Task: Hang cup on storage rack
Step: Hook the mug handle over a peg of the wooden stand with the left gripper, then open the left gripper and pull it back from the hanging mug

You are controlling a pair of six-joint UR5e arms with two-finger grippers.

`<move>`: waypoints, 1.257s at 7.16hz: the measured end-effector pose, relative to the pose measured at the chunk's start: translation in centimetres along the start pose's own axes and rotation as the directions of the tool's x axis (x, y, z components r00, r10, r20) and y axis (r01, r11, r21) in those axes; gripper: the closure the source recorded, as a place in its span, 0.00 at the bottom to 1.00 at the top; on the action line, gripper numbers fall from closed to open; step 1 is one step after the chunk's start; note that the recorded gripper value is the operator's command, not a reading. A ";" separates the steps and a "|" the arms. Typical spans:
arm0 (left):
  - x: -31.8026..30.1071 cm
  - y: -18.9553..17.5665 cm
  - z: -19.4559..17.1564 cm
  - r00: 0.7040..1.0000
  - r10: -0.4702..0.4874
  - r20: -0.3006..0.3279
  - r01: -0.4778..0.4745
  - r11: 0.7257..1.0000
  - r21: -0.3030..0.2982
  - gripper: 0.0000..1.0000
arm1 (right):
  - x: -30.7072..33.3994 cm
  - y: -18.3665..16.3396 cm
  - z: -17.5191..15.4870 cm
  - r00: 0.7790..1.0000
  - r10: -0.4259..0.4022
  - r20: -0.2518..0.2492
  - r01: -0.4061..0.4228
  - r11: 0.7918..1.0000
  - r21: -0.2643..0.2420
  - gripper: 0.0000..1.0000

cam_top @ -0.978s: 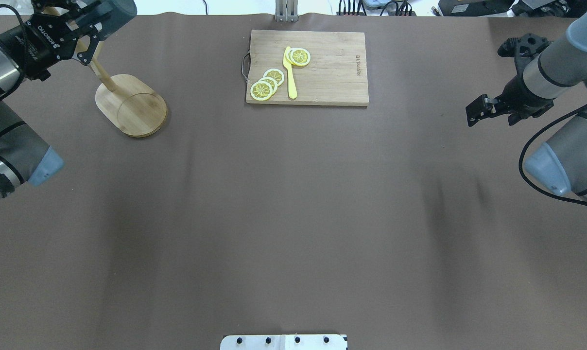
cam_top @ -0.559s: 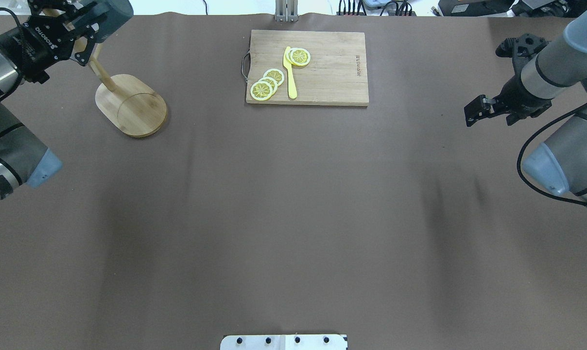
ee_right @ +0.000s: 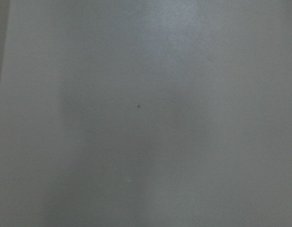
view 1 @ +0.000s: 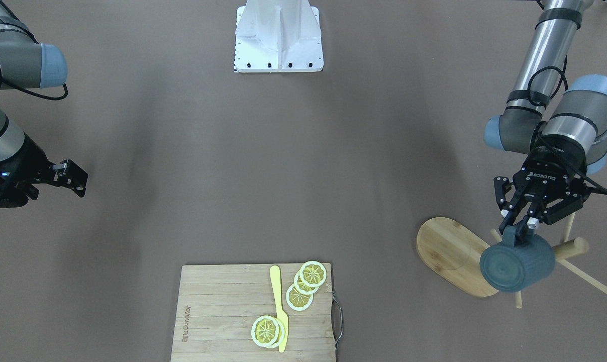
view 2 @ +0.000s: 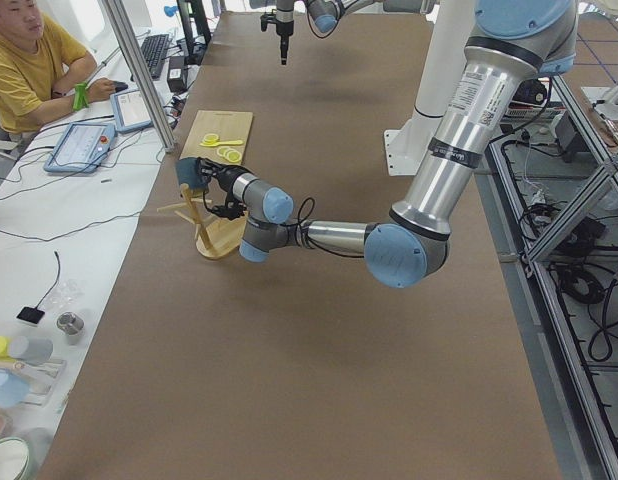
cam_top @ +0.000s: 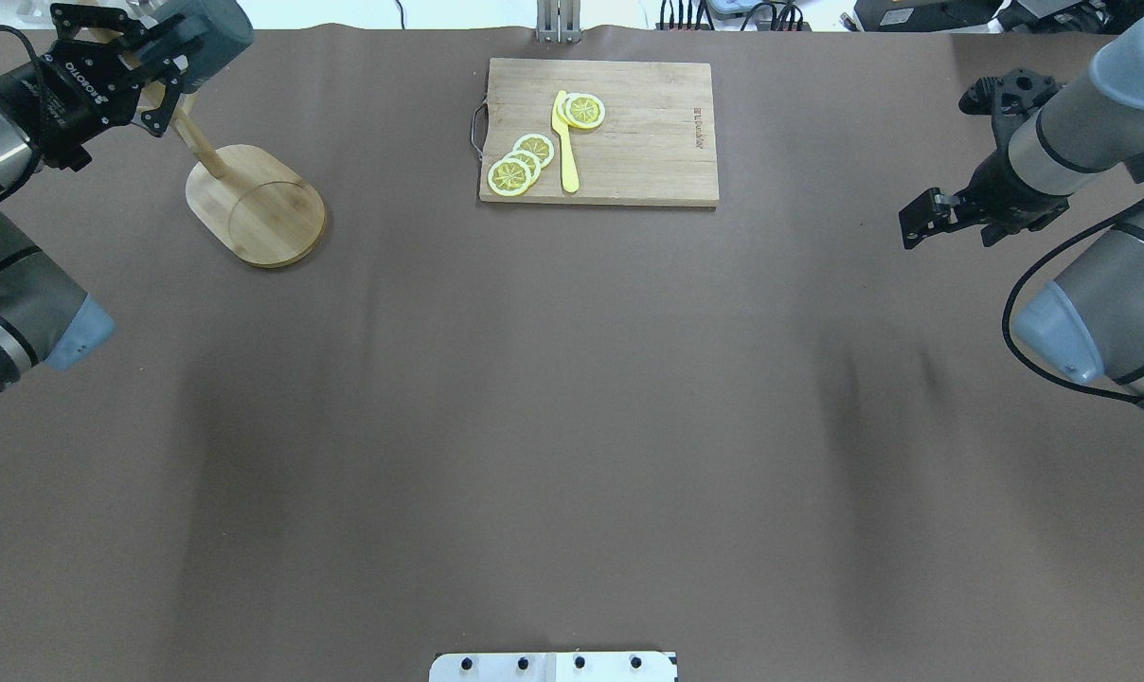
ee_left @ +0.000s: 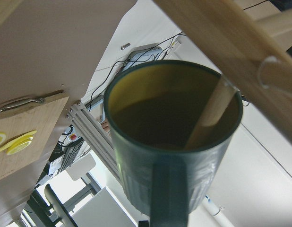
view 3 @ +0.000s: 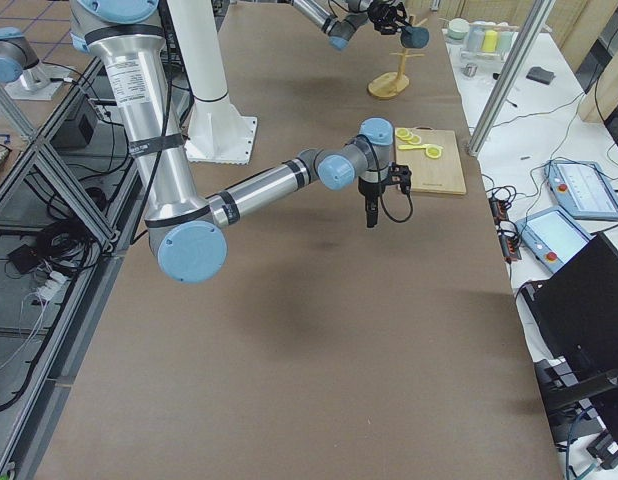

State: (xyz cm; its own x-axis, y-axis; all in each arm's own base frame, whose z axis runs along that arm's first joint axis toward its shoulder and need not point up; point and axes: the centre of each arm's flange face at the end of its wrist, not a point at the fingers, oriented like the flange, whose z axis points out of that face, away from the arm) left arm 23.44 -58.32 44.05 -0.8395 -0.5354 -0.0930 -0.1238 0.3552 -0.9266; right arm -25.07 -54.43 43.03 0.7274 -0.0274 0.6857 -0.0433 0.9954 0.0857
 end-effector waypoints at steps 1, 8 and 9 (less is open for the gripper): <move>0.0 -0.2 -0.5 1.000 0.000 0.000 0.000 1.000 -0.005 0.98 | 0.0 0.0 0.0 1.000 0.000 0.000 0.000 1.000 -0.001 0.00; -0.2 -0.4 -1.9 0.998 0.070 0.002 -0.070 0.998 -0.009 0.03 | -0.5 0.1 -0.4 1.000 -0.005 0.008 0.005 1.000 0.004 0.00; -0.4 -0.6 -3.3 0.993 0.115 0.017 -0.115 0.993 -0.011 0.03 | -0.5 0.1 -0.4 1.000 -0.005 0.009 0.005 1.000 0.005 0.00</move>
State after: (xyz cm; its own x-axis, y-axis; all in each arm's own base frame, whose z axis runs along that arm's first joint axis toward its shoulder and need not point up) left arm 22.11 -55.81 45.84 -0.8392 -0.5038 -0.2049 -0.0325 0.4225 -0.9058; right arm -25.16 -54.31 42.40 0.7214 -0.0333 0.6917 -0.0428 0.9948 0.0925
